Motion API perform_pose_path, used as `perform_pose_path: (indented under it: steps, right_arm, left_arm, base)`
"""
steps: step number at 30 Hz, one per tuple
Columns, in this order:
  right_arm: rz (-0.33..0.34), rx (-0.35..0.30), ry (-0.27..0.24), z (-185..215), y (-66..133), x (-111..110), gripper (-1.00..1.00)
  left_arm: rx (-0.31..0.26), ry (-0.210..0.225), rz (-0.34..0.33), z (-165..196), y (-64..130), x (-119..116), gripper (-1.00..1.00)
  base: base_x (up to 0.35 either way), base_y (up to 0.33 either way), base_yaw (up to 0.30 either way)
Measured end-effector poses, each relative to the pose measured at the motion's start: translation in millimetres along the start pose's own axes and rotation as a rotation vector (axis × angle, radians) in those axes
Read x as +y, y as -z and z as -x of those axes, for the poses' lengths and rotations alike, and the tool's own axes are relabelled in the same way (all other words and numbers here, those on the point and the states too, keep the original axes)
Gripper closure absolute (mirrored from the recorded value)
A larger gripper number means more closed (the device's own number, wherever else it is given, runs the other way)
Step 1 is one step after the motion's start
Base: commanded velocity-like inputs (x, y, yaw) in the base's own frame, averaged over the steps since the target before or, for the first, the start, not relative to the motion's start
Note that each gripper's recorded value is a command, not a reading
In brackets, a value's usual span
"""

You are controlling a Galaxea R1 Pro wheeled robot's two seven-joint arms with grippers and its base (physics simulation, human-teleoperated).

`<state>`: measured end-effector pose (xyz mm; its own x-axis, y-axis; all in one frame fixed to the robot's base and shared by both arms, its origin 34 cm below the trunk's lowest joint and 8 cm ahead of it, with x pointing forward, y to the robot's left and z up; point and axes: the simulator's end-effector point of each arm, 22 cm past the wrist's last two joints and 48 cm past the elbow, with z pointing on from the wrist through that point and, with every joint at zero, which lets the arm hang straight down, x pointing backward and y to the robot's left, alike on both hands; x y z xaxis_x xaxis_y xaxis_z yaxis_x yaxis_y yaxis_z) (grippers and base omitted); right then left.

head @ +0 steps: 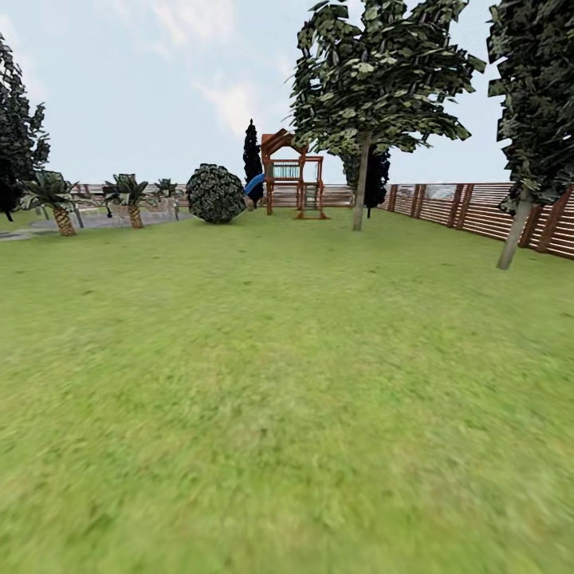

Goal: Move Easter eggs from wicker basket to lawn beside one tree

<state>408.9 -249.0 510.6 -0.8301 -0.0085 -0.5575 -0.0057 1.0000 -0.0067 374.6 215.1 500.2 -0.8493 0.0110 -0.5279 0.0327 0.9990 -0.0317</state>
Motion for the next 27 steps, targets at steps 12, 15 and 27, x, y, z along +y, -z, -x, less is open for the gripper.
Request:
perform_pose_path:
  steps: [12, 15, 27]
  right_arm:
    - [0.003, 0.0, -0.002, 0.0, 0.0, 0.8, -1.0]
    - [0.005, 0.0, -0.005, 0.0, 0.0, 1.1, -1.0]
    - [0.005, 0.0, -0.004, 0.0, 0.0, 1.2, -1.0]
  left_arm:
    - [0.0, -0.001, -0.001, 0.0, 0.0, -0.4, -1.0]
    - [0.0, -0.001, -0.001, 0.0, 0.0, -0.5, -1.0]
    - [0.0, -0.002, -0.001, 0.0, 0.0, -0.6, -1.0]
  base:
    - [0.335, 0.0, 0.0]
    - [0.335, 0.0, 0.061]
    - [0.335, 0.0, 0.097]
